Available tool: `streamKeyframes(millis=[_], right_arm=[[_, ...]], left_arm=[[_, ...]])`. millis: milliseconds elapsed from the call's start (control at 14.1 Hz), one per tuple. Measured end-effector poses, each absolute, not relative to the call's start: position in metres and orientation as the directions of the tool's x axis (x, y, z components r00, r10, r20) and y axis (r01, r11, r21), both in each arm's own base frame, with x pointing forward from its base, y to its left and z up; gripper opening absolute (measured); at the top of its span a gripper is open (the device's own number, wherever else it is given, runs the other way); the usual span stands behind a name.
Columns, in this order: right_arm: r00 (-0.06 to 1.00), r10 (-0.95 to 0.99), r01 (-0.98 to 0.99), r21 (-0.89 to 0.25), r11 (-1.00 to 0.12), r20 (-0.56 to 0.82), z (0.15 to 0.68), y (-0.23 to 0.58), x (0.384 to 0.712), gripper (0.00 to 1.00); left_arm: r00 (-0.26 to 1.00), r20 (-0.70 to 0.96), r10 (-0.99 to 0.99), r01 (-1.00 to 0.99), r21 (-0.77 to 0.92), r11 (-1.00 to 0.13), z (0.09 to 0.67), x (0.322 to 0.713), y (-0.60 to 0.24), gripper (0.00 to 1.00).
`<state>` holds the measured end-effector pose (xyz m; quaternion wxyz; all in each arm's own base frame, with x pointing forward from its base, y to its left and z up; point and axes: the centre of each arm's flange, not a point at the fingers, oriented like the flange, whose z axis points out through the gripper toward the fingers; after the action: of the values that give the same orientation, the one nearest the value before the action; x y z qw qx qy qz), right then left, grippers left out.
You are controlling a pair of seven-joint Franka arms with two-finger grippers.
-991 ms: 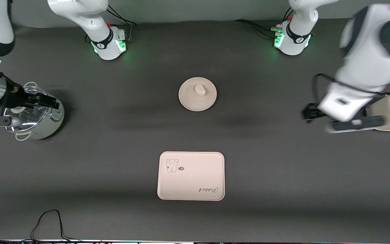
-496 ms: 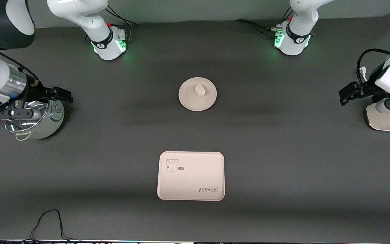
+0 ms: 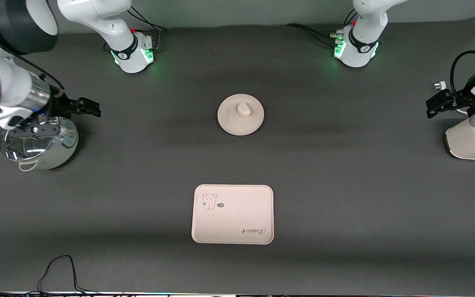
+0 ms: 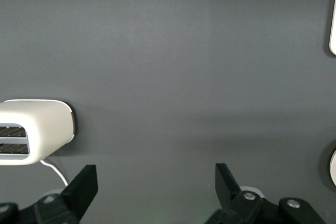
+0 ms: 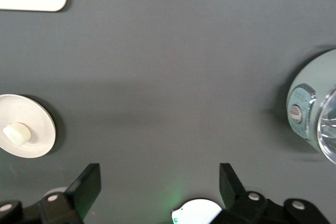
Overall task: Place bun in plate and plate on tray
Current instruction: 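Reach the right gripper to the plate rim and grasp it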
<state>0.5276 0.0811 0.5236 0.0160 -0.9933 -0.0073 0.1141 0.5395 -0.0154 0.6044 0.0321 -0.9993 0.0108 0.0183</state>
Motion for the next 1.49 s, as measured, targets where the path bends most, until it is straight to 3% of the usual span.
streamKeyframes(millis=[425,850,1062,1487], right_arm=[[0.956,0.007,0.013,0.016,-1.0,-0.292,0.459,0.151,0.554,1.0],[0.968,-0.045,-0.046,0.002,-0.999,-0.246,0.485,0.185,0.564,1.0],[0.958,-0.021,-0.021,0.002,-1.0,-0.285,0.462,0.231,0.557,1.0],[0.962,-0.087,-0.138,-0.185,-0.973,-0.26,0.372,0.273,0.552,1.0]], left_arm=[[1.0,0.006,-0.03,-0.029,-0.067,-0.997,0.6,0.525,-0.029,1.0],[1.0,0.013,-0.021,-0.02,-0.064,-0.998,0.601,0.523,-0.021,1.0],[0.999,0.037,-0.035,-0.033,-0.052,-0.998,0.606,0.524,-0.004,1.0],[0.997,0.047,-0.053,-0.051,-0.038,-0.998,0.609,0.524,-0.004,1.0]])
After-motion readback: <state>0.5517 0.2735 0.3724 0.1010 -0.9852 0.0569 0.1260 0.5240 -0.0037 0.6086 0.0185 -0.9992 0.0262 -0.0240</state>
